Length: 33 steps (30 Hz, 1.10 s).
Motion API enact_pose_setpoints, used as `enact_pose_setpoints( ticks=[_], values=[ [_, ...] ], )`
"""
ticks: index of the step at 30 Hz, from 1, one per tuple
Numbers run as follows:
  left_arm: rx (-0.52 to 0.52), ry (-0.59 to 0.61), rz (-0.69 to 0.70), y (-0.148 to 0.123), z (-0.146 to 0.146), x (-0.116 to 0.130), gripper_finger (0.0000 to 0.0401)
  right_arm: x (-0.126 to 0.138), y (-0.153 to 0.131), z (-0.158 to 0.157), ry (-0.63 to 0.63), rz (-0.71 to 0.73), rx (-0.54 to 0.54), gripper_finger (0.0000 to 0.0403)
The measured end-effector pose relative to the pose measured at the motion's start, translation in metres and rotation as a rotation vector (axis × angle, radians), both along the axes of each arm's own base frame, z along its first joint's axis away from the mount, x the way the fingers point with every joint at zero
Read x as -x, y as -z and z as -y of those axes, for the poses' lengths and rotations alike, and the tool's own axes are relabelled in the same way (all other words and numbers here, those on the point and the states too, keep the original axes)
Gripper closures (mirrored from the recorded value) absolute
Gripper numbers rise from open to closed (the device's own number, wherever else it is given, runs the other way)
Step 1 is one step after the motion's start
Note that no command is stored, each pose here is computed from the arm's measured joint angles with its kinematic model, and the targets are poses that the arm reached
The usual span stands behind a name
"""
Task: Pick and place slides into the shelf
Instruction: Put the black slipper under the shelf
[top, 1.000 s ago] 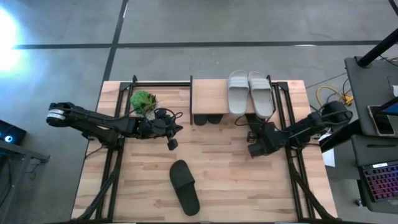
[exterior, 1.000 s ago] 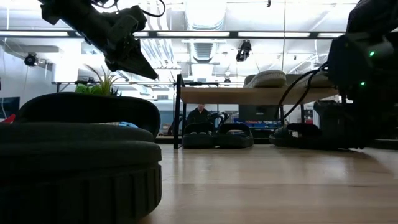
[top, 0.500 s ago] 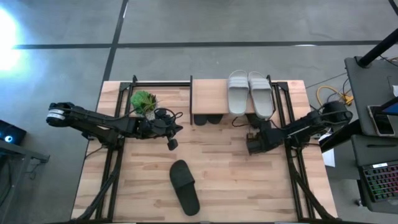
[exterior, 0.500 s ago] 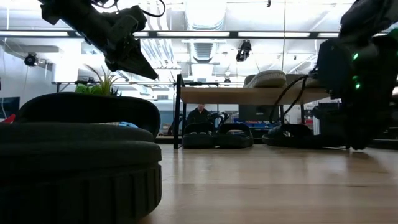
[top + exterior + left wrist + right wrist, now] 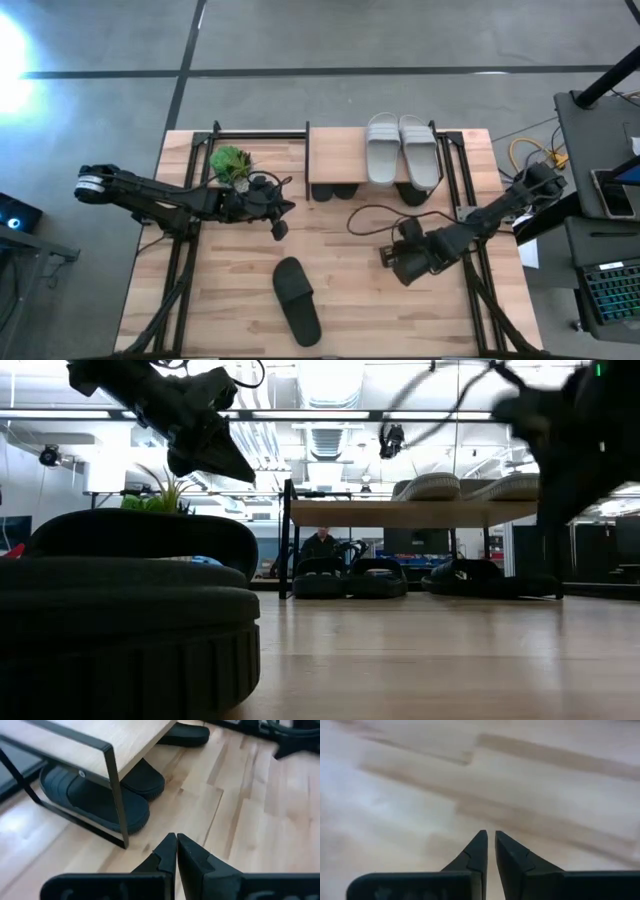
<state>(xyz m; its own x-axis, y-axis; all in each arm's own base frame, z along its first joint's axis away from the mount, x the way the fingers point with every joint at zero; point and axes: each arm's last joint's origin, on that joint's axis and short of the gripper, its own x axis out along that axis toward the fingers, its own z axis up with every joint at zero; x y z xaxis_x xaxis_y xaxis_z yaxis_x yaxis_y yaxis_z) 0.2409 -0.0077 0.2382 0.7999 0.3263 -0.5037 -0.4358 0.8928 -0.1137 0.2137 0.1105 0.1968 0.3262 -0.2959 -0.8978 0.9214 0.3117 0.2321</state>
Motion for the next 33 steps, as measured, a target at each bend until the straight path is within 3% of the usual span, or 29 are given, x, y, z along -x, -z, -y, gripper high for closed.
enact_pose_setpoints(
  ticks=[7,13,19,22,29,33],
  values=[
    [0.084,-0.037,0.064,-0.011,0.001,-0.003,0.0401,-0.03,-0.068,-0.009,-0.085,0.155,-0.068,0.0374],
    [0.092,-0.016,0.1,-0.024,0.001,-0.006,0.0401,-0.039,-0.141,0.035,0.063,0.184,0.093,0.0374],
    [0.113,-0.033,0.134,-0.032,0.001,-0.007,0.0401,-0.034,-0.213,0.117,0.172,0.189,0.257,0.0374],
    [0.13,-0.049,0.14,-0.032,0.0,-0.007,0.0401,-0.026,-0.235,0.167,0.209,0.184,0.283,0.0374],
    [0.129,-0.068,0.125,-0.03,-0.003,-0.006,0.0401,-0.005,-0.239,0.289,0.29,0.186,0.125,0.0374],
    [0.212,-0.16,0.109,-0.029,-0.011,0.003,0.0401,0.001,-0.239,0.345,0.312,0.199,0.119,0.0374]
  ],
)
